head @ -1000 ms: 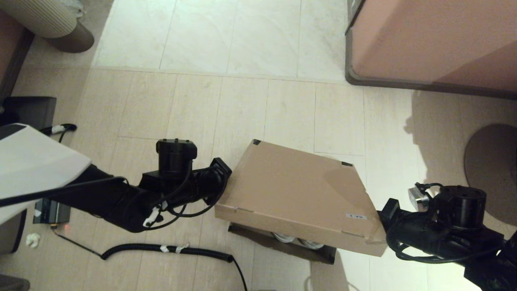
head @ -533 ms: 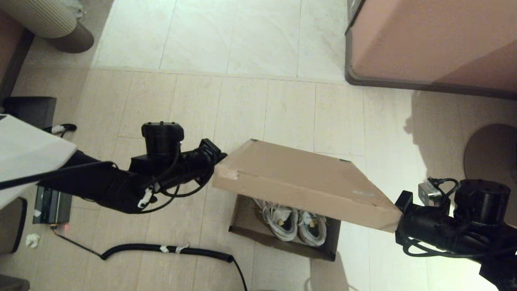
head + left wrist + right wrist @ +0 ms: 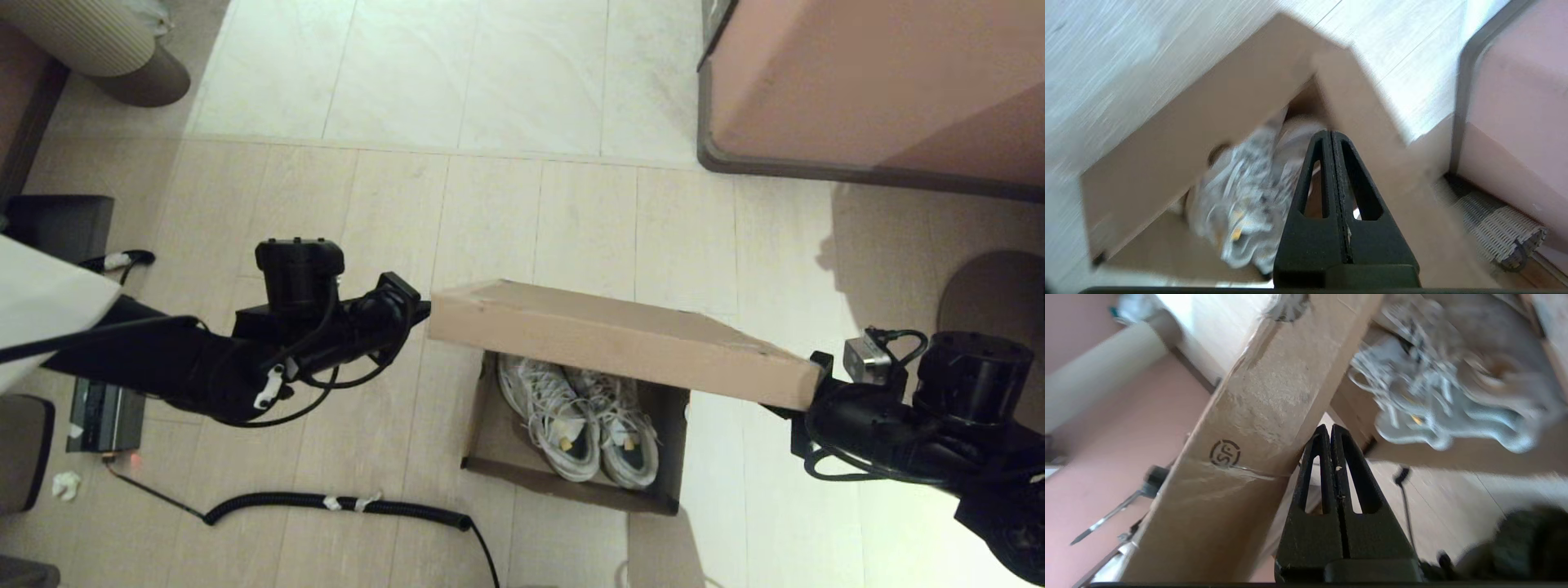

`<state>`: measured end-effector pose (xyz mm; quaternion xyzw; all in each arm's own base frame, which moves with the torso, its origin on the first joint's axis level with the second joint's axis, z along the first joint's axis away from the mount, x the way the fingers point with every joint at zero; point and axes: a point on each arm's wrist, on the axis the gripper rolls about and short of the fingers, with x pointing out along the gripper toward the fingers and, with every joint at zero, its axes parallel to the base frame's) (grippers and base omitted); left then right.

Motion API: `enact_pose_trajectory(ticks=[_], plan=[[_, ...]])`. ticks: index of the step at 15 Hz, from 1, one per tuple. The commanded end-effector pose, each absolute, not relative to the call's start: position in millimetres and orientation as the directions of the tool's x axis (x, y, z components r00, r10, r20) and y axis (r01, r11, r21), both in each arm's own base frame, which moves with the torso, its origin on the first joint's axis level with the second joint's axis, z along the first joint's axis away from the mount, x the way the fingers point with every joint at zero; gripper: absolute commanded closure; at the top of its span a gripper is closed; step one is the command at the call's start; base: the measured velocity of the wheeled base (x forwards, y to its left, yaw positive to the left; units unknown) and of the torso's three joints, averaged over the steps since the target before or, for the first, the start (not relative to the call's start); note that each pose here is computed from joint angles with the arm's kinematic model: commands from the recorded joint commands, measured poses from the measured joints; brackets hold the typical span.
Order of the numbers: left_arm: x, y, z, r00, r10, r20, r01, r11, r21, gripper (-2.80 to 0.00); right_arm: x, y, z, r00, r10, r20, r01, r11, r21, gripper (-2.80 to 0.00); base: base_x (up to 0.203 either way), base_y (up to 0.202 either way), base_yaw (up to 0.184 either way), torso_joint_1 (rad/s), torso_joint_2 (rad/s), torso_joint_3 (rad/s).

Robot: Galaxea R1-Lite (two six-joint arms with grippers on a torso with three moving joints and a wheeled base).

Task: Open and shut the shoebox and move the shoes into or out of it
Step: Open the shoe box

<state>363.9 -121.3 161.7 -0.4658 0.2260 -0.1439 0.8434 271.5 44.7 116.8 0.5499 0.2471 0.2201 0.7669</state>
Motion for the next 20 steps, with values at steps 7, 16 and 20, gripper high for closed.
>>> enact_pose_trajectory(ticks=[7, 16, 20], plan=[[328, -161, 185, 0.797, -0.570, -0.202, 0.106, 0.461, -0.881, 0.00, 314, 28, 156, 0.831, 0.555, 0.033, -0.203, 0.248, 0.947, 0.00, 0.000, 0.000, 0.000, 0.000, 0.00, 0.000], [350, -169, 155, 0.823, -0.504, -0.264, 0.158, 0.647, -0.746, 0.00, 388, 20, 113, 0.866, 0.499, -0.029, -0.284, 0.540, 0.792, 0.00, 0.000, 0.000, 0.000, 0.000, 0.00, 0.000], [340, -154, 84, 0.821, -0.302, -0.485, 0.169, 0.939, -0.298, 0.00, 381, 24, 82, 0.944, 0.095, -0.317, 0.017, 0.942, 0.335, 0.00, 0.000, 0.000, 0.000, 0.000, 0.00, 0.000]])
